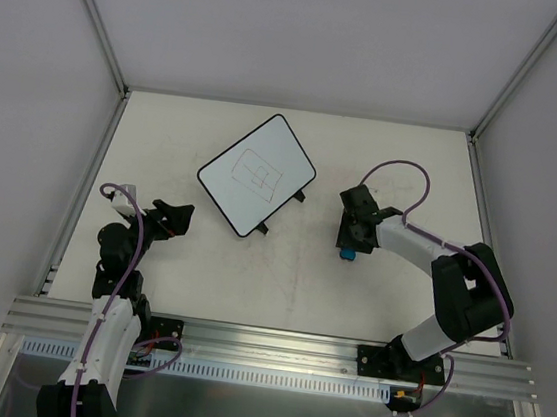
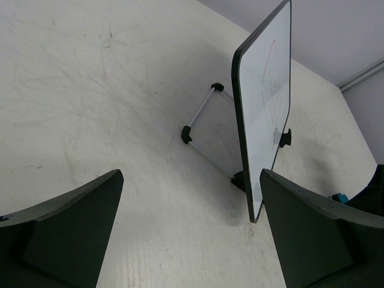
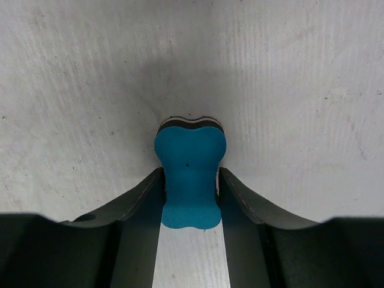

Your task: Erase the whiteboard

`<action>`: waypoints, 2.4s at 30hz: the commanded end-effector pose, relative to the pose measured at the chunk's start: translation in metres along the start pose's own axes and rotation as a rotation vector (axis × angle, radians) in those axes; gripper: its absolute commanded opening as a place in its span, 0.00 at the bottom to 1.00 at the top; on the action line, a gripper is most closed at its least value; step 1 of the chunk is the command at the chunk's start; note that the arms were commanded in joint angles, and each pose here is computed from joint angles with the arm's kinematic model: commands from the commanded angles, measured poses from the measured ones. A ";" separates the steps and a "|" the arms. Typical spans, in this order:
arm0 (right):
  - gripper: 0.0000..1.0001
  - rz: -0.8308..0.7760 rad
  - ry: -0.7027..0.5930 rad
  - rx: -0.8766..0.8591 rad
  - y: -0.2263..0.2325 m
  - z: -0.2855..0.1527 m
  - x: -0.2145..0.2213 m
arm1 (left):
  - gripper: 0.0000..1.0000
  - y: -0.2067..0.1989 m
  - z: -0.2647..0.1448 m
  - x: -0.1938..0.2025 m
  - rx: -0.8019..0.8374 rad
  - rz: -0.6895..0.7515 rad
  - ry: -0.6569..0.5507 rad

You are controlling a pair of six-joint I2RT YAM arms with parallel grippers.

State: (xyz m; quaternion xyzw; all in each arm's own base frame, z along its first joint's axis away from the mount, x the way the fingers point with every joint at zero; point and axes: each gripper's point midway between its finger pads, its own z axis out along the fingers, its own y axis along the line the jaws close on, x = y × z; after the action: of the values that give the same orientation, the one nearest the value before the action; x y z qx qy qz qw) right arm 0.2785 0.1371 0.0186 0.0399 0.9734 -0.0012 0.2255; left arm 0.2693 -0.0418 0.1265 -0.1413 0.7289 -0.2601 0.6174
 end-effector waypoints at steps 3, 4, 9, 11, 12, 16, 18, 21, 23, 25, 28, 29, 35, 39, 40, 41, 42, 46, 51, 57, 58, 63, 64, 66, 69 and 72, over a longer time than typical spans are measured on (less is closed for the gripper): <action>0.44 0.017 -0.068 -0.019 0.007 -0.015 -0.020 | 0.99 0.006 -0.001 0.014 0.001 0.010 0.009; 0.44 0.017 -0.071 -0.021 0.007 -0.016 -0.021 | 0.99 0.006 -0.001 0.014 0.003 0.010 0.008; 0.48 0.011 -0.073 -0.025 0.009 -0.017 -0.022 | 0.99 0.006 -0.001 0.014 0.002 0.010 0.009; 0.48 0.009 -0.071 -0.022 0.008 -0.017 -0.022 | 0.99 0.006 -0.001 0.013 0.001 0.010 0.007; 0.48 0.008 -0.073 -0.025 0.009 -0.018 -0.023 | 0.99 0.006 -0.001 0.014 0.002 0.010 0.009; 0.46 0.002 -0.073 -0.026 0.010 -0.019 -0.023 | 0.99 0.006 -0.001 0.015 0.001 0.009 0.011; 0.45 0.002 -0.072 -0.025 0.010 -0.019 -0.023 | 0.99 0.006 -0.001 0.014 0.001 0.010 0.009; 0.42 0.002 -0.068 -0.023 0.010 -0.018 -0.023 | 0.99 0.007 -0.001 0.016 -0.001 0.008 0.014; 0.37 0.000 -0.057 -0.027 0.012 -0.016 -0.021 | 0.99 0.006 -0.001 0.016 0.003 0.008 0.017; 0.36 -0.006 -0.048 -0.021 0.012 -0.014 -0.020 | 0.99 0.007 -0.001 0.016 0.000 0.008 0.015; 0.33 -0.010 -0.045 -0.017 0.011 -0.013 -0.019 | 0.99 0.006 -0.001 0.016 0.001 0.008 0.016; 0.29 -0.009 -0.047 -0.017 0.011 -0.013 -0.019 | 0.99 0.006 -0.001 0.015 0.001 0.008 0.014; 0.23 -0.015 -0.070 -0.039 0.014 -0.020 -0.026 | 0.99 0.005 -0.001 0.013 0.007 0.010 0.007; 0.14 -0.055 -0.157 -0.103 0.030 -0.047 -0.049 | 0.99 -0.004 -0.004 0.006 0.045 0.018 -0.025; 0.13 -0.064 -0.172 -0.116 0.033 -0.052 -0.054 | 0.99 -0.005 -0.004 0.005 0.049 0.018 -0.035; 0.10 -0.073 -0.184 -0.133 0.038 -0.057 -0.059 | 0.99 -0.009 -0.006 0.002 0.068 0.020 -0.057; 0.03 -0.081 -0.195 -0.146 0.041 -0.062 -0.064 | 0.99 -0.011 -0.007 0.001 0.079 0.021 -0.067; 0.00 -0.116 -0.247 -0.205 0.059 -0.082 -0.089 | 0.99 -0.023 -0.008 0.000 0.141 0.006 -0.066; 0.00 -0.164 -0.290 -0.272 0.085 -0.099 -0.111 | 0.99 -0.033 0.001 0.010 0.207 -0.051 0.024; 0.00 -0.227 -0.395 -0.318 0.125 -0.121 -0.147 | 0.99 -0.046 0.005 0.007 0.290 -0.063 0.029; 0.00 -0.226 -0.422 -0.326 0.130 -0.125 -0.152 | 0.99 -0.048 0.005 0.007 0.299 -0.059 0.030; 0.00 -0.264 -0.545 -0.418 0.163 -0.141 -0.176 | 0.99 -0.057 0.007 -0.010 0.327 -0.030 -0.010; 0.00 -0.263 -0.552 -0.435 0.170 -0.142 -0.181 | 0.99 -0.058 0.007 -0.011 0.333 -0.031 -0.016; 0.00 -0.268 -0.567 -0.503 0.186 -0.148 -0.188 | 0.99 -0.058 0.012 -0.011 0.339 -0.042 -0.009; 0.00 -0.250 -0.640 -0.595 0.212 -0.154 -0.207 | 0.99 -0.057 0.018 -0.010 0.343 -0.059 0.009; 0.00 -0.175 -0.693 -0.602 0.225 -0.157 -0.231 | 0.99 -0.051 0.029 -0.015 0.314 -0.062 0.001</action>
State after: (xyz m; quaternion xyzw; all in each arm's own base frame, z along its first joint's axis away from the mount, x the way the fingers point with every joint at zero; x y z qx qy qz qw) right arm 0.4080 0.3227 0.2133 -0.1327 0.8471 0.2009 0.4737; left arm 0.2852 -0.0805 0.1348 -0.0954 0.7075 -0.3858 0.5844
